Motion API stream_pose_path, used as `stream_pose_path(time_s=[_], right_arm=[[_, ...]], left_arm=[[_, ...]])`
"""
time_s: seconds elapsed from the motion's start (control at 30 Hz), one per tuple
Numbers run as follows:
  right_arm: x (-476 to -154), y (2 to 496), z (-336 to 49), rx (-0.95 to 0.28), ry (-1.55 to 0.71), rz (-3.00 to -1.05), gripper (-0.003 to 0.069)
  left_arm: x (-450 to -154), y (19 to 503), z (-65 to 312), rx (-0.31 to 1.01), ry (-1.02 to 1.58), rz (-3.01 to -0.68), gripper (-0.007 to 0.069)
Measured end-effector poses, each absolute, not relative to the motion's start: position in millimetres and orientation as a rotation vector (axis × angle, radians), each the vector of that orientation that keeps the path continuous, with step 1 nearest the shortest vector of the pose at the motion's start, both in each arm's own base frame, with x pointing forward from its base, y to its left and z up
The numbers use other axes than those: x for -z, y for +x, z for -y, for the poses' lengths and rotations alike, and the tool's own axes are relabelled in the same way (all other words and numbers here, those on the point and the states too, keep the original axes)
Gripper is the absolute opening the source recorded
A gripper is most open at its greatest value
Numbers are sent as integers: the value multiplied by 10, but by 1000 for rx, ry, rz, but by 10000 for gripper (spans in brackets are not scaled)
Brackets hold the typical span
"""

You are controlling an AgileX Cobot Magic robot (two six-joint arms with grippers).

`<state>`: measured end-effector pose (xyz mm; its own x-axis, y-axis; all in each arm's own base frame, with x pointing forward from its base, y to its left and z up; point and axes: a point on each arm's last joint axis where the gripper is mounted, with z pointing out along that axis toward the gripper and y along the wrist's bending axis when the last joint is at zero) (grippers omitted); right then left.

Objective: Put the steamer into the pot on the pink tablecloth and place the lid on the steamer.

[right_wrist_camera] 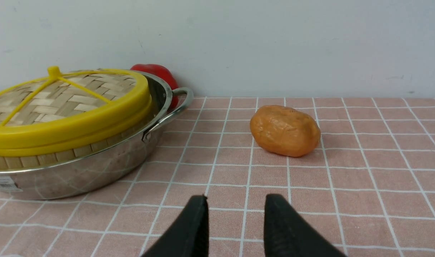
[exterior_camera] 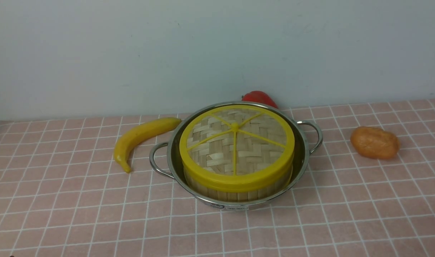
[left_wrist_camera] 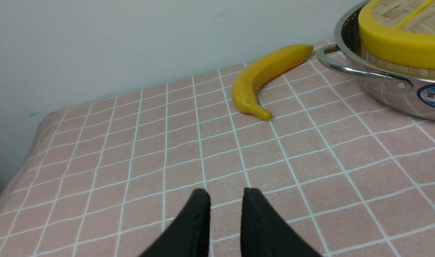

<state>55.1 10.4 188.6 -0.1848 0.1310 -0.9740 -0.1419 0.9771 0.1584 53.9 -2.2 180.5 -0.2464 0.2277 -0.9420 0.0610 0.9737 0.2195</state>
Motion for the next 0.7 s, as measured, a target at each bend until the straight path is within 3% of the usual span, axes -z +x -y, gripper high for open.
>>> stream_pose_path(time_s=[0.7], right_arm=[[-1886,551,-104,-244,-8,-1740,240]], left_arm=[[-1805,539,22,-159,212,-1818,170]])
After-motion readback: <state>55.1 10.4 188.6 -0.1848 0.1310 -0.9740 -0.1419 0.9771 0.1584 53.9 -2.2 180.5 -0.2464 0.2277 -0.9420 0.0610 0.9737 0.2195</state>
